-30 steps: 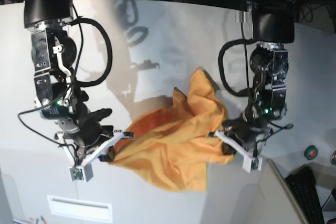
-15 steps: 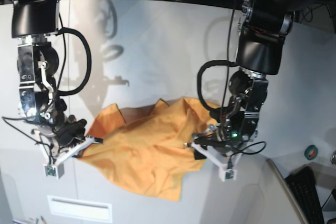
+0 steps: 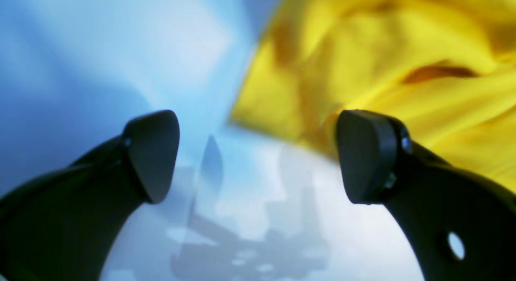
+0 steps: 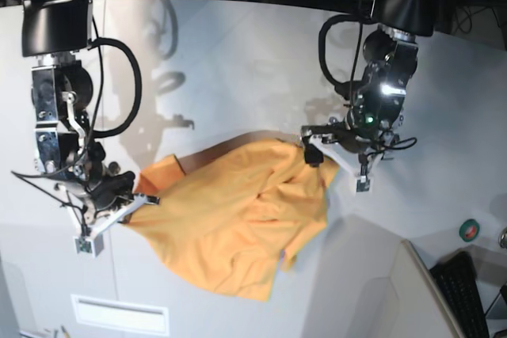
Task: Layout the t-shirt on the table in an organized manner, then fold the t-shirt properly
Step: 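Lift the shirt with both grippers and pull them apart to spread it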
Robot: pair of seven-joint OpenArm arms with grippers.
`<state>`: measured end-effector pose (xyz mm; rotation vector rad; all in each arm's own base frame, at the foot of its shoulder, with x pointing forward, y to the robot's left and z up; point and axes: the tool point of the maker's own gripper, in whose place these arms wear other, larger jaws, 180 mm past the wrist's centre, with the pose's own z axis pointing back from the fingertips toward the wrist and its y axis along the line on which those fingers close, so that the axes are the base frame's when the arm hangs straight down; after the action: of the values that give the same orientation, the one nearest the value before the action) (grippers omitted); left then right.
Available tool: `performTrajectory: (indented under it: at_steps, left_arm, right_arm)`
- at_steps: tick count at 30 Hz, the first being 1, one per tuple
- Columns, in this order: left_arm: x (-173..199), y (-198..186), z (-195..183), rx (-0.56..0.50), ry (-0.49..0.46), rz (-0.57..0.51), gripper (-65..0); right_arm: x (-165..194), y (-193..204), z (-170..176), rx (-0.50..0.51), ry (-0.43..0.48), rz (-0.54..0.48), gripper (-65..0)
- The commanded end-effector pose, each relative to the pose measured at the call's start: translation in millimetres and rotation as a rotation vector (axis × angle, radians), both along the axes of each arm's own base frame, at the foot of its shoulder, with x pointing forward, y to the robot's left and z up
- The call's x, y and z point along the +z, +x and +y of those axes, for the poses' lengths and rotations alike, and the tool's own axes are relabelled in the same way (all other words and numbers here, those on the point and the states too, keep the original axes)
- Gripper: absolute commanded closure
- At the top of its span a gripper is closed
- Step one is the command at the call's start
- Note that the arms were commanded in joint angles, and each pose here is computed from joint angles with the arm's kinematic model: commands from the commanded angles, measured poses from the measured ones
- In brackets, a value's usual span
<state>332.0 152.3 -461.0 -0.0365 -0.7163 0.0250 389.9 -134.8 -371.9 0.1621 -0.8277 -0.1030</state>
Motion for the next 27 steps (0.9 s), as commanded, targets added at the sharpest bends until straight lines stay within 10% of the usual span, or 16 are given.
performTrajectory:
  at_steps: [1,10,21,27]
  left_arm:
    - [14.5,8.1,-15.1,-0.024,-0.032,-0.056,-57.9]
    - [-3.7,-46.6,11.1,-0.005,0.000,0.016,-55.8]
    - [34.1,2.7,13.4,0.117,-0.079,-0.117,0.0]
    - [-2.6,37.5,3.0,0.170,-0.117,-0.005,0.0]
  right_arm:
    - [20.8,14.8,-4.8,-0.007,-0.008,-0.072,0.0]
    - [25.6,7.3,-3.0,-0.005,-0.006,-0.089,0.0]
    - [11.3,-50.1,-22.4,-0.041,-0.024,-0.055,0.0]
    - [4.3,-62.6,-49.1,-0.111,-0.034,-0.032,0.0]
